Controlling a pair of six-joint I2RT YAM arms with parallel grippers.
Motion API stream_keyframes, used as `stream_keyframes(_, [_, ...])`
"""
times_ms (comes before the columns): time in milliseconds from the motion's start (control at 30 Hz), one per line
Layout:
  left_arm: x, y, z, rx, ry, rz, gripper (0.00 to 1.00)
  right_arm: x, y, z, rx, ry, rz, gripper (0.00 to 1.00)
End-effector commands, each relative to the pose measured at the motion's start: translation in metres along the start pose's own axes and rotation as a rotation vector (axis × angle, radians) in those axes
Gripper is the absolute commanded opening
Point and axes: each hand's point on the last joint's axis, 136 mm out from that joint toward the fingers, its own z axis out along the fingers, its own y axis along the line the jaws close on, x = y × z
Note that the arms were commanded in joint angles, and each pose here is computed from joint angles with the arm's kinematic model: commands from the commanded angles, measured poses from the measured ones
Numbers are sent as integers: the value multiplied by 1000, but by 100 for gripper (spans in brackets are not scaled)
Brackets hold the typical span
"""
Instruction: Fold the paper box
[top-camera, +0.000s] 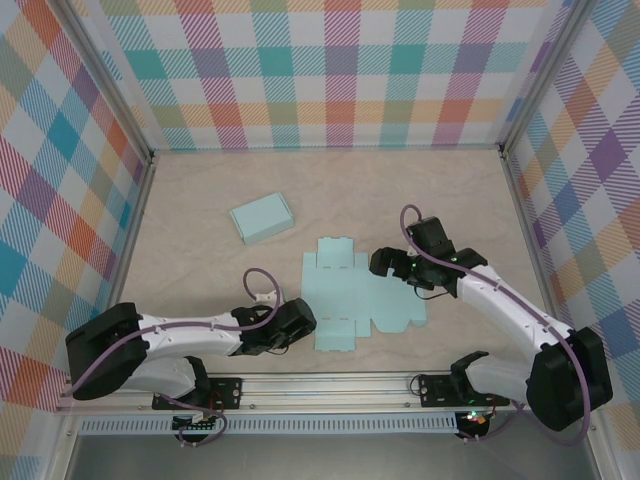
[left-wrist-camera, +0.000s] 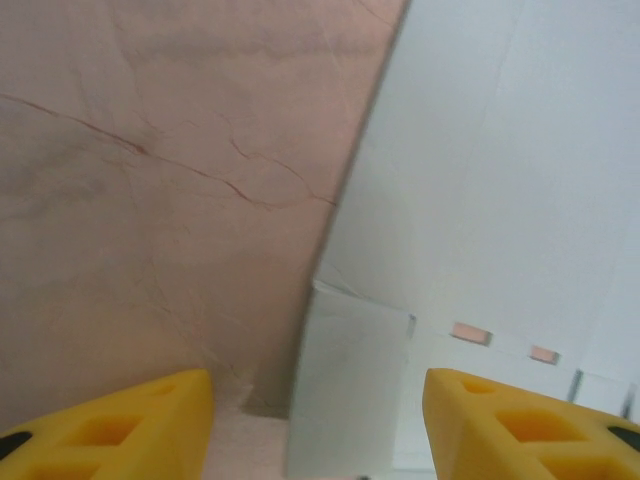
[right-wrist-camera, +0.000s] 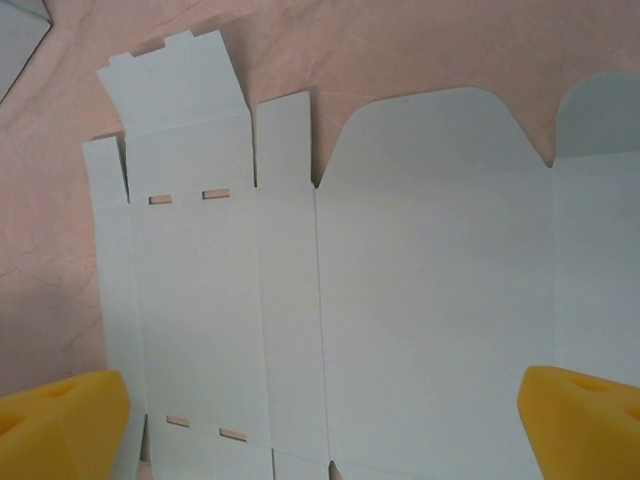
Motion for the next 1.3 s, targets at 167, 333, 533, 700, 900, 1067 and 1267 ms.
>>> stream_keyframes(167, [10, -29, -18, 130, 75, -17, 57, 2, 12, -4, -54, 11, -49, 100])
stream_keyframes(333, [18, -16, -10, 97, 110, -65, 57, 1, 14, -9, -66, -3, -55, 100])
stream_keyframes(533, [21, -16, -4, 86, 123, -76, 57, 2, 14, -9, -70, -3, -58, 100])
stream_keyframes(700, [27, -13, 5, 71, 149, -87, 58, 2, 14, -9, -70, -5, -61, 100])
stream_keyframes(900, [17, -14, 12, 72, 90, -92, 51, 2, 15, -8, -71, -5, -64, 100])
stream_keyframes(1067, [-3, -14, 14, 105, -6, -141, 46, 2, 14, -7, -68, -4, -65, 100])
stream_keyframes(1267, [-23, -22, 14, 118, -62, -130, 41, 1, 16, 1, -74, 16, -65, 100])
